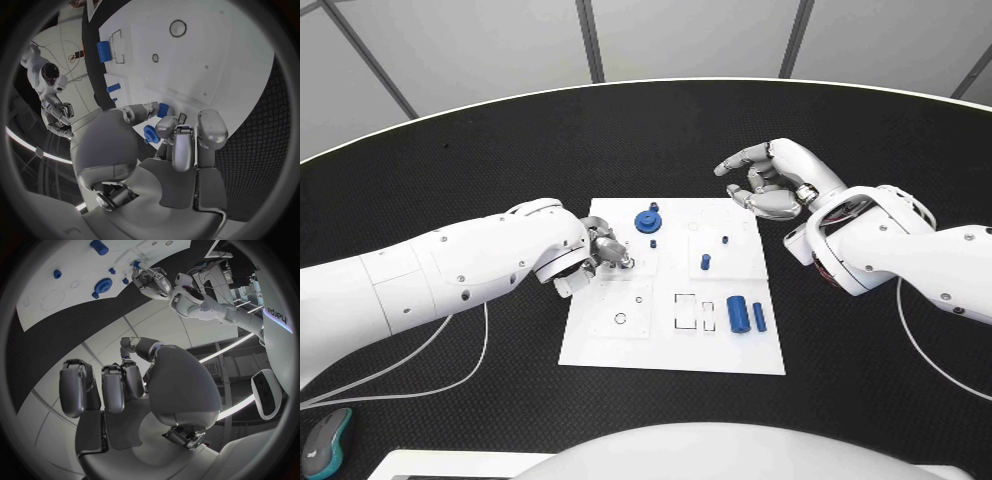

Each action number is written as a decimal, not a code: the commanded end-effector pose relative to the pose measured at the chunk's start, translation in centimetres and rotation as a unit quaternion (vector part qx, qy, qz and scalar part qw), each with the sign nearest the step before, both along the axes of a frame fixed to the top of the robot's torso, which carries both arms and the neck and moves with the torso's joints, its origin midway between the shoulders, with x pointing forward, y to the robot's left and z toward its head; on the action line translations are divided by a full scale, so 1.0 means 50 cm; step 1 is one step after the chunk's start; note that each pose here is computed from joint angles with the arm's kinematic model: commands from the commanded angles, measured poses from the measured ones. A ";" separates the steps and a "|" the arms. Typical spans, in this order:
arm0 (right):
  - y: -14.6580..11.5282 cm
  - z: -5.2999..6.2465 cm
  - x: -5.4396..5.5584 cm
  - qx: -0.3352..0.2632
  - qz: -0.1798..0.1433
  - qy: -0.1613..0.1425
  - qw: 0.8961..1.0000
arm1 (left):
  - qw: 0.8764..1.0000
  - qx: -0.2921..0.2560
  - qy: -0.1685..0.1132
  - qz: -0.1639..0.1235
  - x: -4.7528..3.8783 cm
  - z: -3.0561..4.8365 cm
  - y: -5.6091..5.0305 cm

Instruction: Assemble the parts on the task board

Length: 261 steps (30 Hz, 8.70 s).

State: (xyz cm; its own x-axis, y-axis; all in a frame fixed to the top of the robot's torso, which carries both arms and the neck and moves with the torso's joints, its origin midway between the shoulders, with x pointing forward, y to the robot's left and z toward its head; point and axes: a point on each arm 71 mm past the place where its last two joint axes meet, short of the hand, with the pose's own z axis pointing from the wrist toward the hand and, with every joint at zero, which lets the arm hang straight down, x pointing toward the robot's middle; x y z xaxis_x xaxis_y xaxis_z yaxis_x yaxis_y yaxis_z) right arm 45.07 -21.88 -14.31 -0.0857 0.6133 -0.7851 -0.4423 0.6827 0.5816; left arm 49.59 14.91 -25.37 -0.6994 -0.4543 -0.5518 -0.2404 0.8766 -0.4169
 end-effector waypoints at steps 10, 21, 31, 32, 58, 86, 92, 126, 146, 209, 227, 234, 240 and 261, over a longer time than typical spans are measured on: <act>0.001 -0.002 0.004 -0.002 0.000 0.004 1.000 | 0.998 -0.012 0.065 -0.012 0.010 0.016 0.007; 0.003 -0.004 0.006 -0.003 0.000 0.005 1.000 | 0.996 -0.005 0.084 -0.020 0.046 0.052 0.007; 0.005 -0.004 0.006 -0.003 0.001 0.006 1.000 | 0.988 0.035 0.129 -0.079 0.070 0.062 -0.010; 0.005 -0.004 0.007 -0.004 0.001 0.006 1.000 | 0.987 0.038 0.132 -0.082 0.072 0.062 -0.012; 0.012 -0.006 0.009 -0.004 0.004 0.009 1.000 | 0.984 0.104 0.113 -0.093 0.116 0.062 -0.043; 0.018 -0.007 0.010 -0.004 0.007 0.010 1.000 | 0.978 0.119 0.131 -0.111 0.121 0.058 -0.056; 0.019 -0.007 0.010 -0.004 0.007 0.010 1.000 | 0.977 0.121 0.131 -0.113 0.121 0.056 -0.058; 0.023 -0.007 0.010 -0.004 0.010 0.010 1.000 | 0.973 0.135 0.138 -0.124 0.118 0.046 -0.058; 0.024 -0.007 0.010 -0.004 0.010 0.010 1.000 | 0.971 0.137 0.144 -0.131 0.114 0.042 -0.061; 0.023 -0.006 0.007 -0.004 0.010 0.012 1.000 | 0.972 0.146 0.145 -0.109 0.128 0.026 -0.059; 0.022 -0.007 0.007 -0.005 0.010 0.014 1.000 | 0.976 0.141 0.135 -0.097 0.131 0.027 -0.056; 0.022 -0.007 0.008 -0.005 0.010 0.014 1.000 | 0.977 0.140 0.132 -0.094 0.132 0.028 -0.055; 0.023 -0.008 0.008 -0.006 0.011 0.015 1.000 | 0.977 0.139 0.131 -0.093 0.132 0.028 -0.055; 0.023 -0.009 0.009 -0.008 0.012 0.018 1.000 | 0.980 0.117 0.138 -0.087 0.129 0.027 -0.056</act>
State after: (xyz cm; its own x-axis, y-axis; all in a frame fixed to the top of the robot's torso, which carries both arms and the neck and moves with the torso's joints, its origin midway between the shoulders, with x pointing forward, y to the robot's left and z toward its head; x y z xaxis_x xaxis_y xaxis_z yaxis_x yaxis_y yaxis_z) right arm 45.52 -20.74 -14.77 -0.1291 0.5985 -0.7907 -0.4376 0.6811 0.5870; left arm 56.08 11.82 -23.97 -0.8913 -0.1990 -0.4074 -0.1396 0.9753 -0.1709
